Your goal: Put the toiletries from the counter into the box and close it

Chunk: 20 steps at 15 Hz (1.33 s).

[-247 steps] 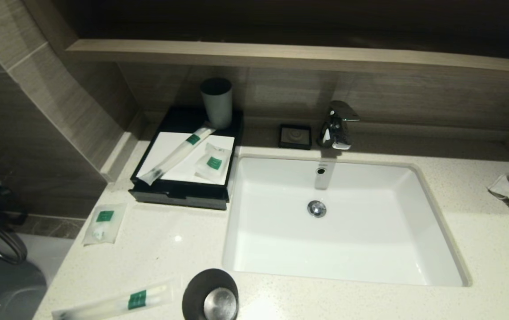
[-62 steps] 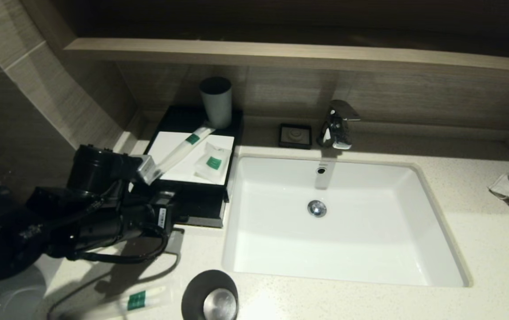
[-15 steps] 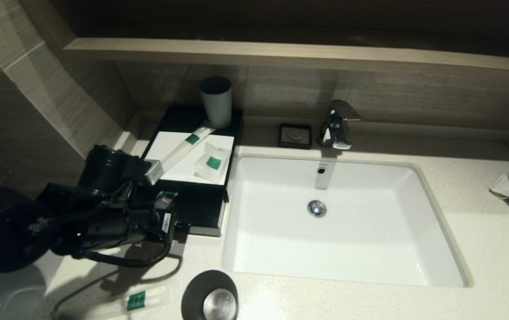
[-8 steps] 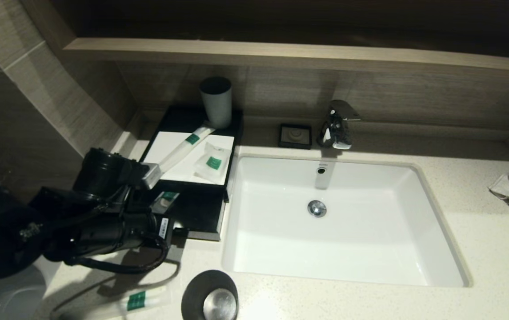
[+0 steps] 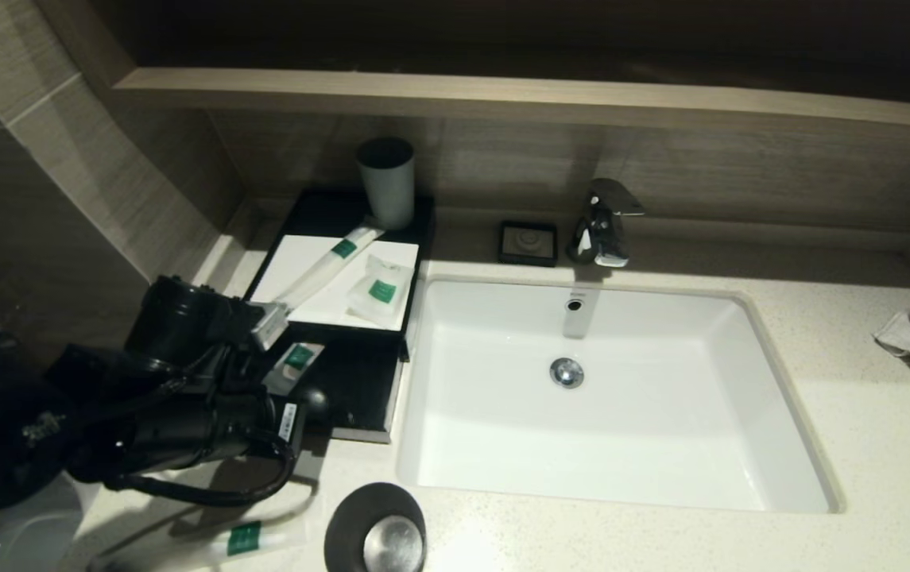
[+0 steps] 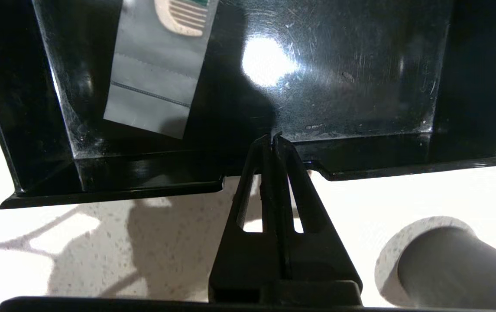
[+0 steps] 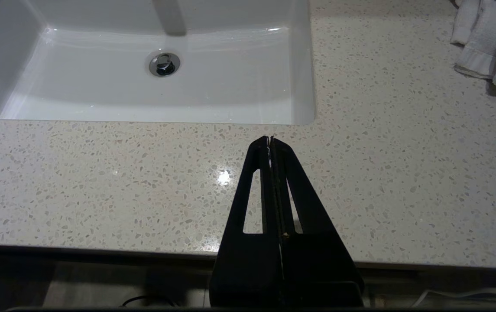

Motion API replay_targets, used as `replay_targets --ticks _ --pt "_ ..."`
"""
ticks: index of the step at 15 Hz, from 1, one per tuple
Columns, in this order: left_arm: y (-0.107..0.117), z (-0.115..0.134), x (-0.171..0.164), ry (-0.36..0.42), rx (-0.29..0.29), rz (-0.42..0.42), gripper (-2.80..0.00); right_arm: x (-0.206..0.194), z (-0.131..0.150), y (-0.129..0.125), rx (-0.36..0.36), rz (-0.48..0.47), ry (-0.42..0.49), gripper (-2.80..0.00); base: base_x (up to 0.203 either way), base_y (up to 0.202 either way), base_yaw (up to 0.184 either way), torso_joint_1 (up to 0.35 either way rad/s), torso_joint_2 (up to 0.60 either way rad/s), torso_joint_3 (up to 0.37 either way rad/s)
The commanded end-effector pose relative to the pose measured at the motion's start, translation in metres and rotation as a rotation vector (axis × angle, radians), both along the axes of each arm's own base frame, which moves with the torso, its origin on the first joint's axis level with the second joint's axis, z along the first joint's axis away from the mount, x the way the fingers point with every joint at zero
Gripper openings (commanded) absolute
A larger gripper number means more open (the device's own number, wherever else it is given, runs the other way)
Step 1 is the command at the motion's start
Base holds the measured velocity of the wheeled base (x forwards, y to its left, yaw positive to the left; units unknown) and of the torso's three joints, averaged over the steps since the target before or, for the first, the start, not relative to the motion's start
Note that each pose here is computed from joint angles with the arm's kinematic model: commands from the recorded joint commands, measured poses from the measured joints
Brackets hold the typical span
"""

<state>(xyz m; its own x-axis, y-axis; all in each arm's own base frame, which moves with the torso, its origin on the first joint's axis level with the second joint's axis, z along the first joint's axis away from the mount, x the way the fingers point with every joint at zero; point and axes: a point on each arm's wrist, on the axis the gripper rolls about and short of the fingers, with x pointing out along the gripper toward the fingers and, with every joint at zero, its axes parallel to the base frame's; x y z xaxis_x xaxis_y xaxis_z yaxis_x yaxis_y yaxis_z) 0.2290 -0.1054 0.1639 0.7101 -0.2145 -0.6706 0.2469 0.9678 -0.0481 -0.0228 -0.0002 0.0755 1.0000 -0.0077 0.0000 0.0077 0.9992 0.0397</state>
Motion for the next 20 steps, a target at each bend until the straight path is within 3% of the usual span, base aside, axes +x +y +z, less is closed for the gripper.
replay_targets --ticks 1,12,20 --pt "0.0 0.001 -0.006 -0.003 -0.002 -0.009 -2.8 0.0 0.0 0.0 0.0 0.0 0.002 -2.8 0.0 0.0 0.0 0.0 0.0 0.0" --pt "0.003 0.004 -0.014 0.0 -0.001 -0.01 -2.8 0.0 0.0 0.0 0.0 0.0 0.0 -2.8 0.0 0.0 0.0 0.0 0.0 0.0" --pt "0.006 0.019 -0.018 -0.061 -0.034 -0.006 -2.8 0.0 0.0 0.0 0.0 0.0 0.0 -2.8 0.0 0.0 0.0 0.0 0.0 0.0"
